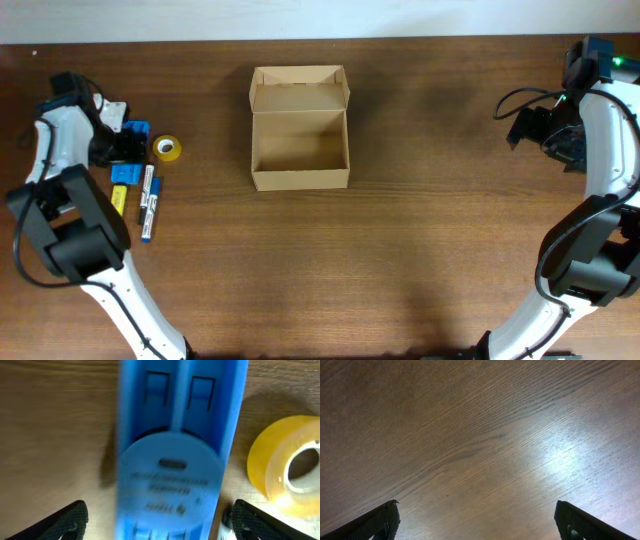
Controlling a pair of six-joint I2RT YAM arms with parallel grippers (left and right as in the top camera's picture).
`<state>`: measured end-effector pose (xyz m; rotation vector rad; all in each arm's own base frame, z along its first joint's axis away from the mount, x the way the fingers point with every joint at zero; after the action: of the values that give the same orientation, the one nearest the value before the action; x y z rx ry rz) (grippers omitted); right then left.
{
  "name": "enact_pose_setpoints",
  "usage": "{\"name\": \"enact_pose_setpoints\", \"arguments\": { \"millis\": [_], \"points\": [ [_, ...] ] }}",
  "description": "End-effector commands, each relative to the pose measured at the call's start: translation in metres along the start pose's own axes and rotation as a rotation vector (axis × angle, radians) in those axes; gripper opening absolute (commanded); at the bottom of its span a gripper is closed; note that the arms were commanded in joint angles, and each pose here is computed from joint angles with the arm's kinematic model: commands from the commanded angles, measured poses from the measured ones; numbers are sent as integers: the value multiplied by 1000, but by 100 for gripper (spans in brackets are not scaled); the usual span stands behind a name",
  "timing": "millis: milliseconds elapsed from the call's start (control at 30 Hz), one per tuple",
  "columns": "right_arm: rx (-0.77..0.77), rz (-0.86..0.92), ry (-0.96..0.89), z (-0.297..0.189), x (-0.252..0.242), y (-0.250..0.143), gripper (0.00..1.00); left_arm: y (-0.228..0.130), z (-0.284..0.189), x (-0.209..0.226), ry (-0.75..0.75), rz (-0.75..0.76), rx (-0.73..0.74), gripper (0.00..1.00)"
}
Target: Pack container
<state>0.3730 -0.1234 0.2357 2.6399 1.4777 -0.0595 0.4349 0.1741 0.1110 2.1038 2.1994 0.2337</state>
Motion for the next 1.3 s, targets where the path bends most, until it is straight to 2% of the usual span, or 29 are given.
{"name": "enact_pose_setpoints", "arguments": {
  "millis": [0, 167, 300, 433, 467, 533, 567, 767, 1133, 1267],
  "points": [
    [-11, -1, -14, -3, -1, -2, 99, 6, 11, -11, -24, 12, -2, 91],
    [-11, -1, -14, -3, -1, -2, 99, 8, 23, -18, -26, 10, 8, 89],
    [-11, -1, -14, -3, -1, -2, 99, 9, 24, -18, 0, -19, 10, 59],
    [-11, -1, -14, -3, -1, -2, 99, 8, 24, -17, 4, -31, 12, 53],
    [-11, -1, -14, -3, -1, -2, 99, 8, 24, -17, 4, -31, 12, 41],
    [-11, -1, -14, -3, -1, -2, 99, 8, 24, -17, 4, -32, 13, 12],
    [-11, -1, -14, -3, -1, -2, 99, 8, 24, -17, 4, -34, 14, 3],
    [-11, -1, -14, -3, -1, -2, 99, 9, 17, -15, 21, -62, 28, 2],
    [-11, -1, -14, -3, -1, -2, 99, 30, -34, -10, 35, -65, -5, 1],
    [-11, -1, -14, -3, -1, -2, 99, 35, -51, -12, 36, -86, -12, 24]
  ]
}}
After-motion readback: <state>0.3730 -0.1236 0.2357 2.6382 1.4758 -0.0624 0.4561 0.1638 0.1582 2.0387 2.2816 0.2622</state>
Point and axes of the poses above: each gripper's point midway between its finger pads, its own z axis out along the fingers, its own x axis along the line the jaws close on, y = z × x, the point moved 10 cm from there along -z, back along the fingers, and after that the axes turned 1 degree about -z, right-handed, at the moved point
